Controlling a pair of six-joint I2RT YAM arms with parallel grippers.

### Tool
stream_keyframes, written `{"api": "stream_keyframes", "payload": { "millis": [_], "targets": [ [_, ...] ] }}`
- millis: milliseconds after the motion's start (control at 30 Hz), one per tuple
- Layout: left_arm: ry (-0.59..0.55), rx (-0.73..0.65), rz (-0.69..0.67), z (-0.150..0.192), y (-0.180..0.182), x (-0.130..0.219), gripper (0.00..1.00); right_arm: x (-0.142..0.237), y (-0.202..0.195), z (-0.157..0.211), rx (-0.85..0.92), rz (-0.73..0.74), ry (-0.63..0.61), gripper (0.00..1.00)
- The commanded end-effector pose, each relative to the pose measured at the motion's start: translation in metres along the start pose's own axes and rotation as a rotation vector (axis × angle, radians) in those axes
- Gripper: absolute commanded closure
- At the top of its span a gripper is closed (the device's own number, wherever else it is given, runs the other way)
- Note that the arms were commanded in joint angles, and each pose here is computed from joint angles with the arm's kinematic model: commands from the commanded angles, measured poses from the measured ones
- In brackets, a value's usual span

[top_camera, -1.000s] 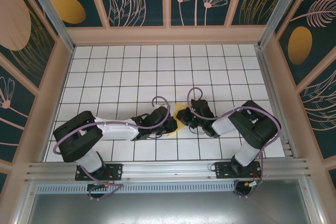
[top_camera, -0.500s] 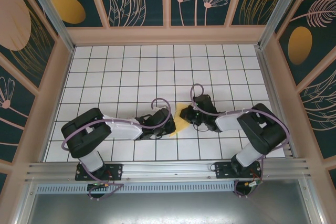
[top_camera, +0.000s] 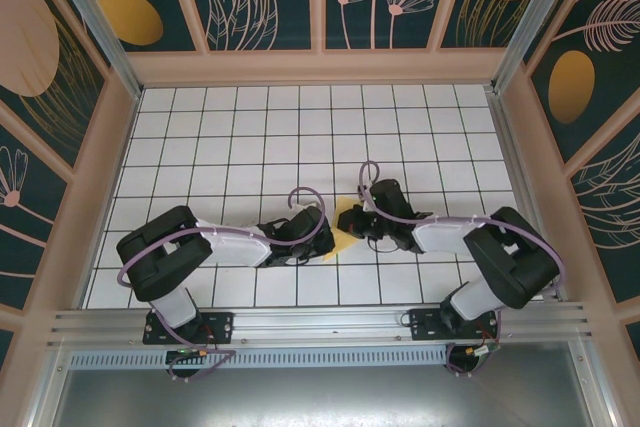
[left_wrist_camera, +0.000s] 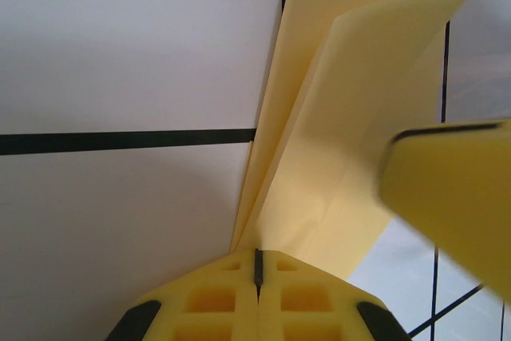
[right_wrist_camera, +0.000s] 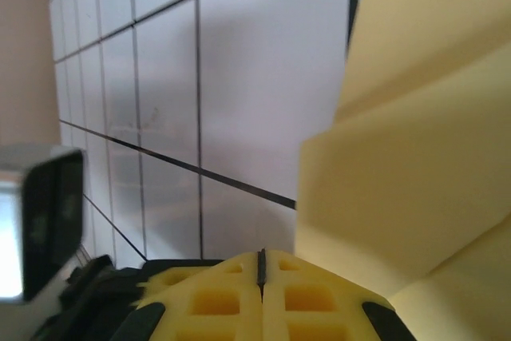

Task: Fold a paper plane with a square sheet of paper (pick it up from the middle)
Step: Fourth fold the wing at the center of the table.

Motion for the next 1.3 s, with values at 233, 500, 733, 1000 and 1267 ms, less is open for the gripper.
{"api": "stream_keyframes", "payload": {
  "millis": [233,500,733,1000,1267],
  "targets": [
    [0.158,-0.012,-0.180,0.038,0.045,-0.008,1.00,-0.014,-0.036,-0.018,-0.073,0.075,-0.035,0.96],
    [0.198,-0.013,-0.256,0.055,0.069,-0.004,1.00,0.001,-0.050,-0.051,-0.111,0.102,-0.117,0.94],
    [0.205,-0.013,-0.263,0.058,0.072,-0.004,1.00,0.012,-0.068,-0.087,-0.160,0.099,-0.170,0.93],
    [0.209,-0.014,-0.258,0.057,0.070,-0.007,1.00,0.028,-0.069,-0.114,-0.174,0.085,-0.206,0.93],
    [0.205,-0.021,-0.250,0.055,0.067,-0.005,1.00,0.050,-0.039,-0.117,-0.106,0.029,-0.249,0.93]
  ]
}}
Point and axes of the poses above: each hand's point on the last joint's axis, 136 mm out from that joint toward the fingers, its own x axis back along the fingers, its own y axis along the line the jaws close on, z = x × y, the point moved 6 cm from there along x, back along the fingers, and after that the axes turned 15 degrees about -x, right-handed, at the moved point
